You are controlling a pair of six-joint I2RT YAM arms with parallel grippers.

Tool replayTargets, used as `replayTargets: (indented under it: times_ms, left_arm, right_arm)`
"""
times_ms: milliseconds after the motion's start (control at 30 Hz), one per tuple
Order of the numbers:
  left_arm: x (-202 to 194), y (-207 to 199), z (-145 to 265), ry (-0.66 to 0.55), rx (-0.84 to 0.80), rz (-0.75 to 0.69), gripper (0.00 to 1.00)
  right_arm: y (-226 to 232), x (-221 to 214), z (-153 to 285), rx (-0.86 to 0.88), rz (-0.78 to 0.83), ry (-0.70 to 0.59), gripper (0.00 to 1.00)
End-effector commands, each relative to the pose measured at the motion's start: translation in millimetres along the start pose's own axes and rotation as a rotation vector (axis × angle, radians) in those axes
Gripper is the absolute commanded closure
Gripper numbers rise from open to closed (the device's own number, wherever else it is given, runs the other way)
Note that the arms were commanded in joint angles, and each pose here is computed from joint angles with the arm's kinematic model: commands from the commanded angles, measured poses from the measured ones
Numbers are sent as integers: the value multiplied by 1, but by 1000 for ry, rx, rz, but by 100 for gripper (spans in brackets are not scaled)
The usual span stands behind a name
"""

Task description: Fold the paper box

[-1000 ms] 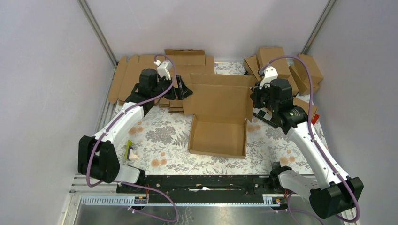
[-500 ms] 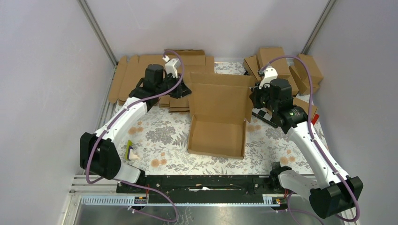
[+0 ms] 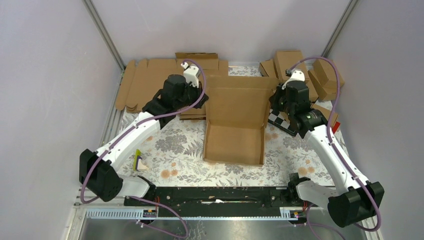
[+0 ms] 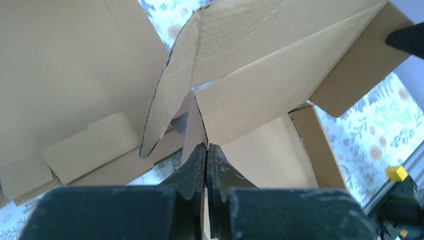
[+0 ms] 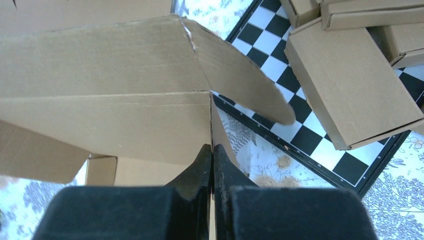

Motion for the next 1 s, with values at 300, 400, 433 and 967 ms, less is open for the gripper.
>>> replayTargets:
  times_ms: [300, 400, 433, 967]
  left_arm:
    - [-45, -43, 42, -447, -143, 51, 100]
    - [-69, -53, 43, -450, -148, 71, 100]
    - [-77, -61, 44, -449, -158, 67, 100]
    - [-121, -84, 48, -249, -115, 12, 100]
  right_arm:
    - [29, -34, 15, 179, -123, -258, 100]
    - [24, -60, 17, 181, -96, -236, 100]
    - [22, -66, 17, 181, -94, -235, 100]
    - [-7, -100, 43, 103, -82, -193, 92]
Point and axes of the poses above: each gripper's point midway between its finger pads, its own z axis back along the fingers, its own y axis along the line the jaws close on, x = y × z, the point moved 10 cm from there along z, back along the fingers, and after that the axes turned 1 degree about -z, right-handed, at the moved point
